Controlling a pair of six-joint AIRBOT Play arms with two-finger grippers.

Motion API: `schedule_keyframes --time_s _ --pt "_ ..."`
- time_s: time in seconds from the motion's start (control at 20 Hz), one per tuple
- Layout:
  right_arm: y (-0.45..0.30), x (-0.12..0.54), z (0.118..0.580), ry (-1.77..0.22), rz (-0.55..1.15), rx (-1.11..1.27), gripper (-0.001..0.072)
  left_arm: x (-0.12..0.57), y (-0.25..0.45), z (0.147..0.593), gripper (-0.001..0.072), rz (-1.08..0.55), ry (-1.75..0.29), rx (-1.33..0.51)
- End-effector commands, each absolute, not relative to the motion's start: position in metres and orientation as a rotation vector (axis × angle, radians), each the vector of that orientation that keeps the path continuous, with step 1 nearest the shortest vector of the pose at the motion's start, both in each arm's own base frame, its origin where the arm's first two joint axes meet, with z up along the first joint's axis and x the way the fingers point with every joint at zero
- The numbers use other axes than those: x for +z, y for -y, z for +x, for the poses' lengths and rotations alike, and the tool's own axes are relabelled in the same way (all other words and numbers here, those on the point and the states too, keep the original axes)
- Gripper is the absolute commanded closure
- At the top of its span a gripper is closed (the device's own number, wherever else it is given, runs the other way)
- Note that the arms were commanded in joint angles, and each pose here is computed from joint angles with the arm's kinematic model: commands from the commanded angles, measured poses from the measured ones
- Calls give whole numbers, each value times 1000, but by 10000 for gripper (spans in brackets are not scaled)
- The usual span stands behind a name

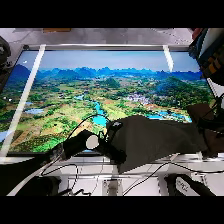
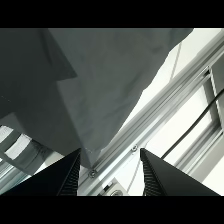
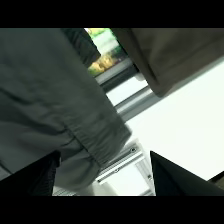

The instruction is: Fold the clothes and pants, and hang the long-sleeved shirts on hangers.

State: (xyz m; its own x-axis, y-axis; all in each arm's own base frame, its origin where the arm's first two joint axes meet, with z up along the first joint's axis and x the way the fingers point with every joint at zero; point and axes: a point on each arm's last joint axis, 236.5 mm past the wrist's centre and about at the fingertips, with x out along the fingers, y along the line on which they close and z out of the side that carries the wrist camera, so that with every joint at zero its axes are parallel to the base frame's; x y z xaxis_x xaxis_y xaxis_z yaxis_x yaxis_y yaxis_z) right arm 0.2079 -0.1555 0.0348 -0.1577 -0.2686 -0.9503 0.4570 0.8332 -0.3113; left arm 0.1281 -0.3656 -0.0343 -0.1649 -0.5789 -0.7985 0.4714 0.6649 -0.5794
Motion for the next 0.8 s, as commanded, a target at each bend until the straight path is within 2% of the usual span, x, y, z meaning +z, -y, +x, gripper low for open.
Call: schedule_keyframes --time_s 0.0,0.15,0.25,0.4,0.5,0.6,0.7,0.75 --pt "177 39 211 -1552 72 -650 85 -34 366 130 267 -98 -1464 -925" --pt "188 42 227 -1476 32 -655 105 -40 359 135 266 -39 -1442 -917" --pt "192 43 239 -1425 15 -644 234 -48 343 152 267 57 -1398 -885" --pt "199 48 260 -1348 -50 -596 238 -46 305 197 271 44 -1373 -771" --pt "202 51 271 -1311 -97 -564 238 -39 270 243 364 -55 -1335 -646" --pt "205 54 282 -1269 -123 -549 238 -40 232 273 381 -158 -1349 -533" --pt "207 57 292 -1227 -133 -542 238 -46 223 270 381 -204 -1406 -571" --pt "206 56 296 -1215 -131 -536 238 -45 234 262 380 -242 -1426 -656"
